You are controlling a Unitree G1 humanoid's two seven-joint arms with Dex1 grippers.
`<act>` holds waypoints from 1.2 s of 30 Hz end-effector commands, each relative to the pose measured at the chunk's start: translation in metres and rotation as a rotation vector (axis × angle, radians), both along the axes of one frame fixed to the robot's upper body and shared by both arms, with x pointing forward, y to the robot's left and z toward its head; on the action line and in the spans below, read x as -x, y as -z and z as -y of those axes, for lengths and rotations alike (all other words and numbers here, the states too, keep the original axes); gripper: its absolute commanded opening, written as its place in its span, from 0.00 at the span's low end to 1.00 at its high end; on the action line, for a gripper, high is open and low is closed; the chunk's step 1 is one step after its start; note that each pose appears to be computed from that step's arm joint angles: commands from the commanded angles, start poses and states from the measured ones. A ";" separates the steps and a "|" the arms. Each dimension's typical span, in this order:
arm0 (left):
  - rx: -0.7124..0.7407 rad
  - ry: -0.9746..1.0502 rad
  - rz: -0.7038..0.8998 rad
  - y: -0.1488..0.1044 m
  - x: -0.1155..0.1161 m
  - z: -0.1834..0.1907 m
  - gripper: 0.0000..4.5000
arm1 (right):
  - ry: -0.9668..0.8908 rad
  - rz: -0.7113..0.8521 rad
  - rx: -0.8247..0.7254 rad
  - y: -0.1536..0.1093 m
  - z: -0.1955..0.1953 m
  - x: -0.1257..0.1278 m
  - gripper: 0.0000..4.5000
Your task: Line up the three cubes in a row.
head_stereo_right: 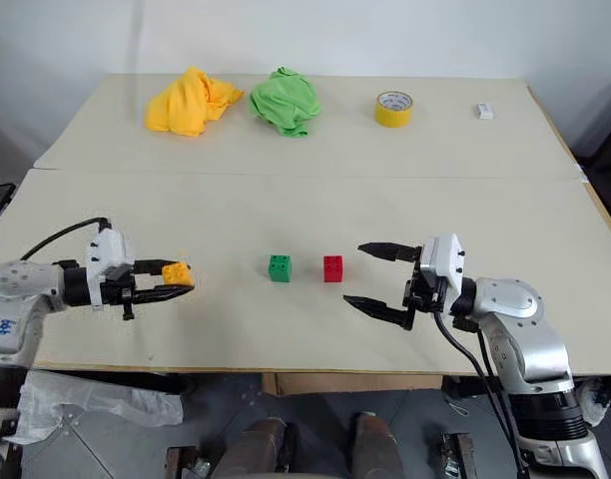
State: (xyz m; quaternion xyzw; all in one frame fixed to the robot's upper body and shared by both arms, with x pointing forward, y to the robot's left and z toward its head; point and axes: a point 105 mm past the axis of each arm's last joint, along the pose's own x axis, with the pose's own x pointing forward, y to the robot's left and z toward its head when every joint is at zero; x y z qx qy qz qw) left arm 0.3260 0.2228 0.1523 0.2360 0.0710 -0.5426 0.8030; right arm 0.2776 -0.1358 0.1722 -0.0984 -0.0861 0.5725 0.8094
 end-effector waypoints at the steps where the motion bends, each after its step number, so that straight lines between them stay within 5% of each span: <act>1: -0.049 0.153 0.053 -0.008 -0.013 0.019 0.34 | 0.014 0.056 -0.001 -0.010 0.002 0.004 1.00; 9: -0.106 0.281 0.007 0.020 -0.032 0.050 0.34 | 0.047 0.058 0.028 -0.012 0.013 0.010 1.00; 22: -0.127 0.237 -0.035 0.029 -0.041 0.050 0.34 | 0.094 0.048 0.027 -0.011 0.017 0.017 1.00; 32: -0.067 0.259 0.047 -0.006 -0.035 0.028 1.00 | 0.078 0.030 0.048 -0.010 0.023 0.016 1.00; 36: 0.055 0.205 0.095 -0.036 -0.026 0.004 1.00 | 0.075 0.033 0.060 -0.014 0.035 0.011 1.00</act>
